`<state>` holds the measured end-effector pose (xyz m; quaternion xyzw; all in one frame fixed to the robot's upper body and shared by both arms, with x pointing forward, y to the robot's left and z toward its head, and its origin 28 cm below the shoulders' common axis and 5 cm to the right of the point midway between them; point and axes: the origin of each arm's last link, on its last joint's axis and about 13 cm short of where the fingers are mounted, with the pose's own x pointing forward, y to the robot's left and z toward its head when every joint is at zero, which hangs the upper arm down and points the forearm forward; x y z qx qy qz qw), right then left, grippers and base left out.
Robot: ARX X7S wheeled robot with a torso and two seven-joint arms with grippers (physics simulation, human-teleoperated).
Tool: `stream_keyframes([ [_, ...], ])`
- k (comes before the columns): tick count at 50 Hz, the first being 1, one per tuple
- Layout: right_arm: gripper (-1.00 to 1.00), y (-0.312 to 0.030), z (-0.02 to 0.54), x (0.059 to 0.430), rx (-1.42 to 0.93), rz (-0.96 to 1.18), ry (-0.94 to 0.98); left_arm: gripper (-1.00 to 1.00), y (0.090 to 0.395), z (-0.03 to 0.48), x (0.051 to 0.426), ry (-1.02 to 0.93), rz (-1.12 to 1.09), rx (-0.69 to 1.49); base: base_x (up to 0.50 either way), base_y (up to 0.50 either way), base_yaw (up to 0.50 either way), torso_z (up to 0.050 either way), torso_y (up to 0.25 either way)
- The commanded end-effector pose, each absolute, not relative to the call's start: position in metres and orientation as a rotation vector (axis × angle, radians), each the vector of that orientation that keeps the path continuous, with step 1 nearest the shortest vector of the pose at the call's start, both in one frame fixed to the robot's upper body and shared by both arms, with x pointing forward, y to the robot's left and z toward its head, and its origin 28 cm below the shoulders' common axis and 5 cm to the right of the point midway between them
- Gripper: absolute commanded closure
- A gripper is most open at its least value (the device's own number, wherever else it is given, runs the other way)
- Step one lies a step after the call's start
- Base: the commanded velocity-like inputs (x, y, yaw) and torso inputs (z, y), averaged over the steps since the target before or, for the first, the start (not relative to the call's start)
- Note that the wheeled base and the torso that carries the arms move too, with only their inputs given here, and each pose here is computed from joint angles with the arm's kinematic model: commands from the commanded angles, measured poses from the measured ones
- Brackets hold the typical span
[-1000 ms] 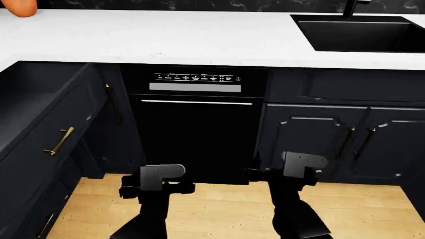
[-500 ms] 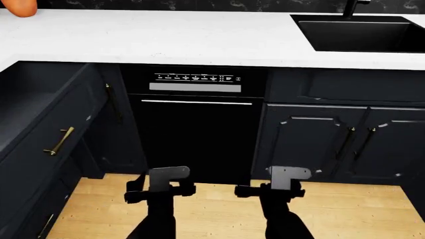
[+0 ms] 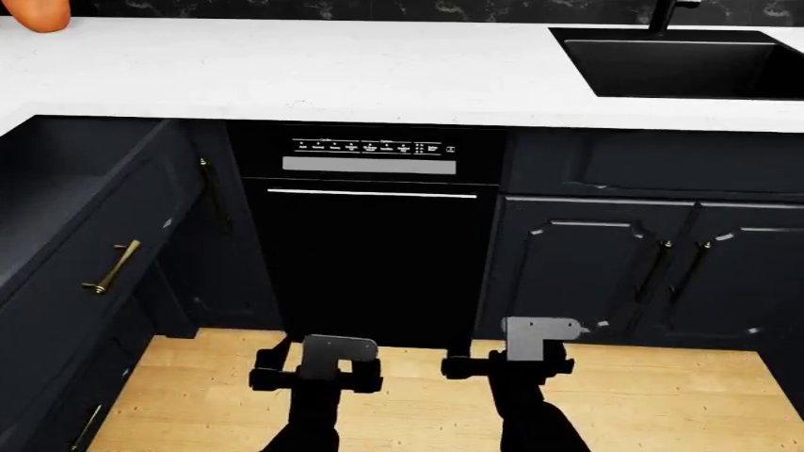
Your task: Pick and place the shaker into the drawer. Then close the cabinet.
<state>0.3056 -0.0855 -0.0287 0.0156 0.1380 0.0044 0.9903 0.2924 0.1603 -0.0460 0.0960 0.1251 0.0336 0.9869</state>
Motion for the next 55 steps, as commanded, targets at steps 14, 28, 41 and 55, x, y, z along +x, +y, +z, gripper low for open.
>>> stream_keyframes([
  [14, -1.0, -0.084, -0.0283, 0.3049, -0.017, 0.044, 0.28, -1.0, 0.1624, -0.048, 0.2902, 0.228, 0.043, 0.177, 0.44, -0.04, 0.0, 0.0, 0.0],
  [28, -1.0, -0.0841, -0.0271, 0.3046, -0.021, 0.052, 0.274, -1.0, 0.1637, -0.0473, 0.2909, 0.22, 0.057, 0.167, 0.5, -0.03, 0.0, 0.001, 0.0],
  [41, -1.0, -0.0832, -0.0276, 0.3044, -0.034, 0.072, 0.277, -1.0, 0.164, -0.0473, 0.2909, 0.22, 0.052, 0.167, 0.45, 0.22, 0.0, 0.0, 0.001],
  [55, -1.0, -0.0844, -0.0263, 0.3045, -0.004, 0.06, 0.266, -1.0, 0.1636, -0.0475, 0.2908, 0.226, 0.041, 0.162, 0.26, 0.36, 0.0, 0.0, 0.001],
])
